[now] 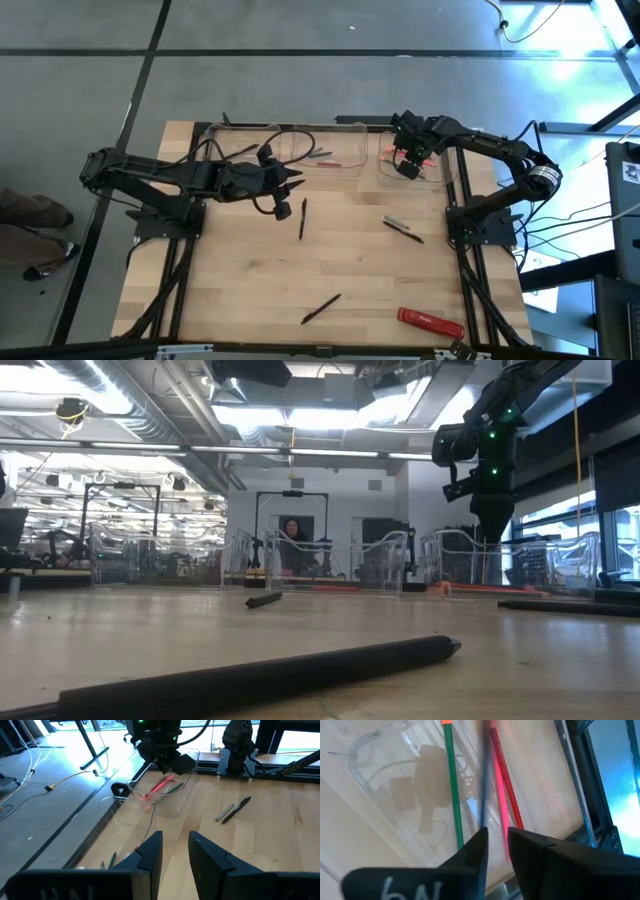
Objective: Sort crayons/erasers/pens/pencils in bins
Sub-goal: Put the black pencil into the right transparent bin, then put the black pen into the left transparent bin
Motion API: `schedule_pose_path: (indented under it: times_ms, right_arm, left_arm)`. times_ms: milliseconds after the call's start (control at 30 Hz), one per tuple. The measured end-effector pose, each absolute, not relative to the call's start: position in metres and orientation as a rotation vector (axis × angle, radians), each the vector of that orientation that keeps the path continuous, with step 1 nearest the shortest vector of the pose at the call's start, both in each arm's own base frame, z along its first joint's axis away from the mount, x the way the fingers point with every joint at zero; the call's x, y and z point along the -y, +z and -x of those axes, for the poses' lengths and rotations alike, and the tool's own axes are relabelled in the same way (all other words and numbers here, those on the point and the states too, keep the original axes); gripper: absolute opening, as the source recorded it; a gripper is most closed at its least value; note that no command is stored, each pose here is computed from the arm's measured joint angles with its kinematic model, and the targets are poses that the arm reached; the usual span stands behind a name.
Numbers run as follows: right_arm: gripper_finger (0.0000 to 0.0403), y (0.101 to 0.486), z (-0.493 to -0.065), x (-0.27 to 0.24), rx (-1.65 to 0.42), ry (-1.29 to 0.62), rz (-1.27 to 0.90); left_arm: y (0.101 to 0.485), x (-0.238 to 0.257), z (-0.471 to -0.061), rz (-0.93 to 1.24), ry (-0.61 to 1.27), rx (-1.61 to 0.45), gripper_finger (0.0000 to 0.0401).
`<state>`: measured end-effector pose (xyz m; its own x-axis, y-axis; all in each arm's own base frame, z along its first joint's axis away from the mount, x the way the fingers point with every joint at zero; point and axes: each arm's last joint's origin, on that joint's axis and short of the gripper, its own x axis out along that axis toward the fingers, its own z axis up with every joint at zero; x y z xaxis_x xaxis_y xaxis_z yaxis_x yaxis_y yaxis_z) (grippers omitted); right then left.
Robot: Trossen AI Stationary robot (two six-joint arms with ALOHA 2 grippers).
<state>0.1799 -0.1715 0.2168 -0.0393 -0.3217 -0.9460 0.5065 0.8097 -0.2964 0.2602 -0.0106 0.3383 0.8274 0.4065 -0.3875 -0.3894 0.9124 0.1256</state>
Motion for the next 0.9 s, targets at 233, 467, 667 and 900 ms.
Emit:
schedule_pose_path:
  times_ms: [233, 467, 667, 900]
  right_arm:
    - [0.0132, 0.217, -0.180, 0.171, -1.464, -0.679, -0.166]
    - [0.0144, 0.251, -0.185, 0.176, -1.390, -0.746, -0.205]
    - [0.0144, 0.313, -0.188, 0.167, -1.196, -0.757, -0.141]
    - [0.0145, 0.380, -0.187, 0.129, -0.863, -0.498, -0.107]
  left_arm:
    - [0.338, 0.011, -0.260, -0.010, 0.431, -0.422, 0.0085]
    - [0.331, 0.006, -0.256, 0.168, 0.499, -0.451, 0.0085]
    - [0.323, -0.005, -0.251, 0.433, 0.636, -0.466, 0.0085]
    - [0.316, -0.005, -0.260, 0.595, 0.654, -0.443, 0.0085]
